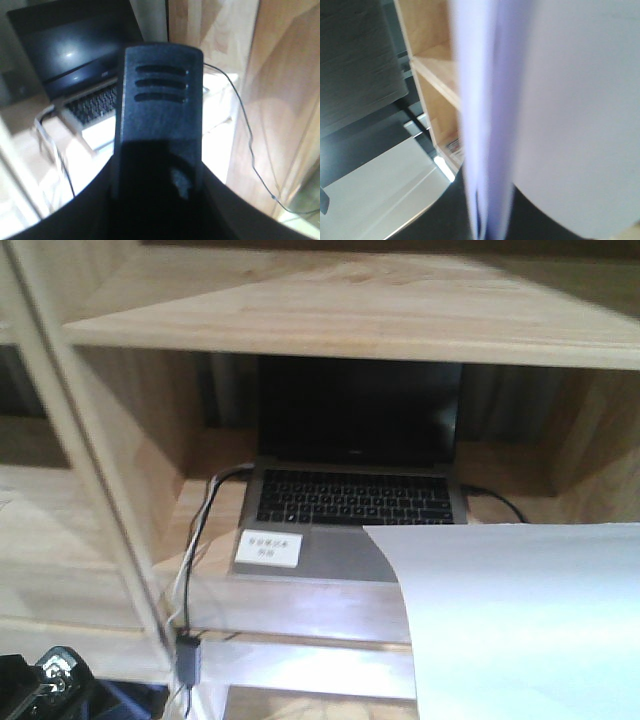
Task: Grab stapler and paper to desk for stapling
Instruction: 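Drive the base away from the shelf holding stapler and paper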
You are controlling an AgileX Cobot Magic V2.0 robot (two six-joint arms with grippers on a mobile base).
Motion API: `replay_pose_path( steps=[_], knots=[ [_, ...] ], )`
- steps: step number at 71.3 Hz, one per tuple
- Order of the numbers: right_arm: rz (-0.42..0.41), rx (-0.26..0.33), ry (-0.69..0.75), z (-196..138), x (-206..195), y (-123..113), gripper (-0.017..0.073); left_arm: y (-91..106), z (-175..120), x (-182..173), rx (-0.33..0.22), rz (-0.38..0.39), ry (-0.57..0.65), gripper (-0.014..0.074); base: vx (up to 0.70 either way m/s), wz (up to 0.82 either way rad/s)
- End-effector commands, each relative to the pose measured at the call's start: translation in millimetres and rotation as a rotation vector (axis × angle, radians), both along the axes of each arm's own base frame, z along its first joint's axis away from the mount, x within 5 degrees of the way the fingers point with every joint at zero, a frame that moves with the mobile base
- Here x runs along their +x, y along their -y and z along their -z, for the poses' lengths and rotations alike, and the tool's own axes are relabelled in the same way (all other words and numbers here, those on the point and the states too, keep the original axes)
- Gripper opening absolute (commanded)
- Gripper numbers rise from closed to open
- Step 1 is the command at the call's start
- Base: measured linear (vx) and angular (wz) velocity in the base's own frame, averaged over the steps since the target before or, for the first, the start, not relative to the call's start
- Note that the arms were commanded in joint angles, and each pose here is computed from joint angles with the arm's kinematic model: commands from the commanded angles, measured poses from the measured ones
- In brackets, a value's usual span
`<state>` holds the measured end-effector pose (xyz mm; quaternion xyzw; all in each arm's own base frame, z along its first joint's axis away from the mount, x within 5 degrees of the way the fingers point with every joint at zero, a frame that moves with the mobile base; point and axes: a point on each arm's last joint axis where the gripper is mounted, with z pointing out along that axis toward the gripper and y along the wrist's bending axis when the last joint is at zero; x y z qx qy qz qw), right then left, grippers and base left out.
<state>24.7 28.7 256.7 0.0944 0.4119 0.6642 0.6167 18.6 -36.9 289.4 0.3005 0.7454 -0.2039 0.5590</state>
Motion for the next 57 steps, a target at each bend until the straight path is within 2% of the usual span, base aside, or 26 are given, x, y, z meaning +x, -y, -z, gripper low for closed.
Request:
replay_pose_path(
  steps=[1, 57],
  knots=[
    [-0.012, 0.004, 0.024, -0.9, -0.7, -0.8, -0.0003, -0.1, -18.2, 2.4, -0.096, -0.026, 0.073, -0.0006, -0.21, 0.17],
    [-0.013, 0.005, 0.026, -1.1, -0.8, -0.8, -0.0003, -0.1, -18.2, 2.4, -0.096, -0.026, 0.073, -0.0006, -0.20, 0.08]
  ],
)
